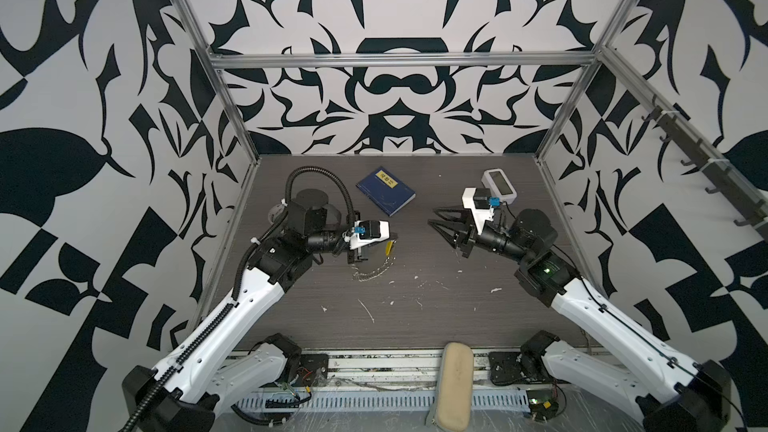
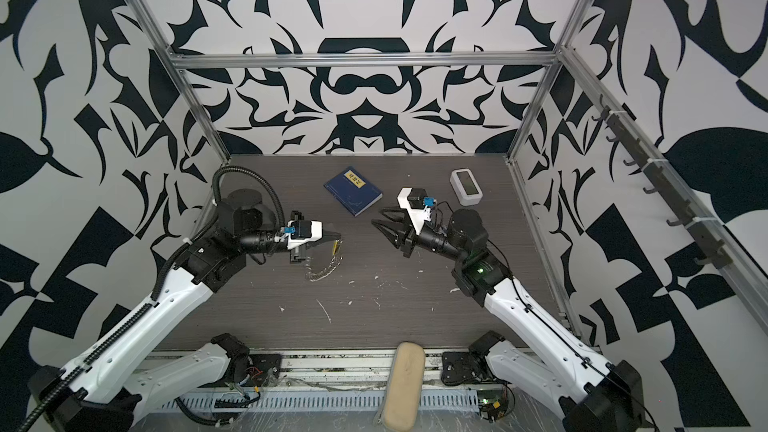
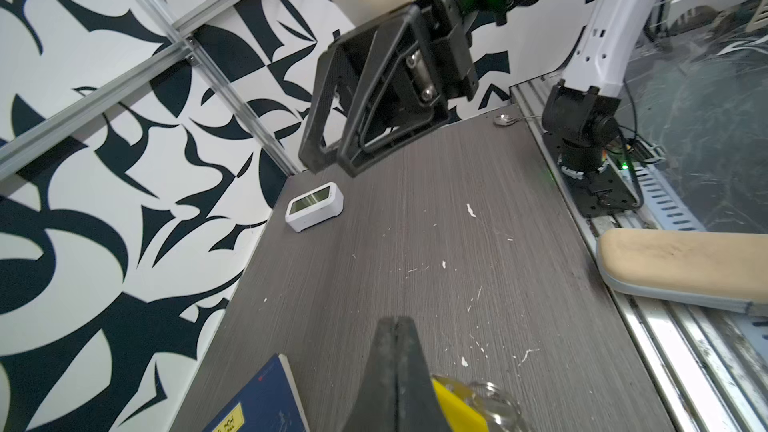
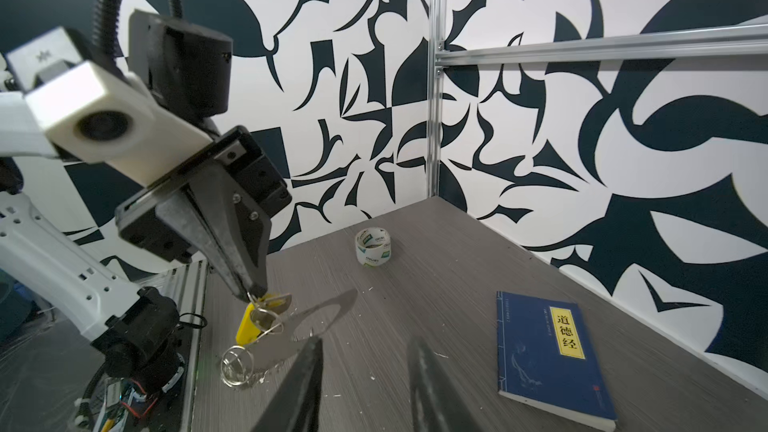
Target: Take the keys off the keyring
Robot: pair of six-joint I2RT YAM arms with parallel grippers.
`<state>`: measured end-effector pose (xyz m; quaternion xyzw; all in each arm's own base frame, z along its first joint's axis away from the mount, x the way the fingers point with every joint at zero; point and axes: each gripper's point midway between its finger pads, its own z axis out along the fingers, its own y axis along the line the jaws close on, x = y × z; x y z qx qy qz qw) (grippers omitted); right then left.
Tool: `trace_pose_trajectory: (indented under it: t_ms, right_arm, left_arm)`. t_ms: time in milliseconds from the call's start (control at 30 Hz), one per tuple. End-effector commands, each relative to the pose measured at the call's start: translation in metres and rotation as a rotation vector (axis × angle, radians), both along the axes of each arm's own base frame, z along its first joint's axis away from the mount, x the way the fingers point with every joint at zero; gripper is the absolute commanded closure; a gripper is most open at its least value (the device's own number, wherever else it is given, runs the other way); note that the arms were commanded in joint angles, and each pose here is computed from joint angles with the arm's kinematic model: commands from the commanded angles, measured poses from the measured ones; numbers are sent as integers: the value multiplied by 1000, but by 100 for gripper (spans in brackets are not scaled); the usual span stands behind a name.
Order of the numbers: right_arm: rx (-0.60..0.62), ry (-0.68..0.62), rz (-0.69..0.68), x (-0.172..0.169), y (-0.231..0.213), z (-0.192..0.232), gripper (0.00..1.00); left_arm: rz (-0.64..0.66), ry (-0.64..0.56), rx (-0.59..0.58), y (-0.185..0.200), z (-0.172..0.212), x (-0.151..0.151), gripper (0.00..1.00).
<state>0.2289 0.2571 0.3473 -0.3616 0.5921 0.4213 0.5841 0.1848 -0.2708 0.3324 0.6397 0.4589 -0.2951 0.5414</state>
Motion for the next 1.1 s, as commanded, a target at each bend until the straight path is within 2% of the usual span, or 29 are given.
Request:
trace_pose_trajectory:
  t_ms: [0,267,533,700,967,1067]
  right_arm:
    - [50,-31,93,-12,10,13,61]
    - [34,-70,241,-44,30,12,54]
    - [-12,-72,313,-55,56,-1,59]
    - [-53,-72,313,-48,66,-11,59]
    - [-70,-98,310,-47,67,-3,57]
    - [-68,-115,314,-51,64,1,61]
  left_arm:
    - [-99,-9,-9,0,14,-18,100]
    - [-135,-23,-34,-5,26,-17,100]
    - [-142,-30,-43,-7,27,-15,100]
    - [-146,-35,-48,-5,30,-18,100]
    - [-145,-39,-49,-4,30,-20,100]
    - [-144,-39,-48,-4,30,-20,100]
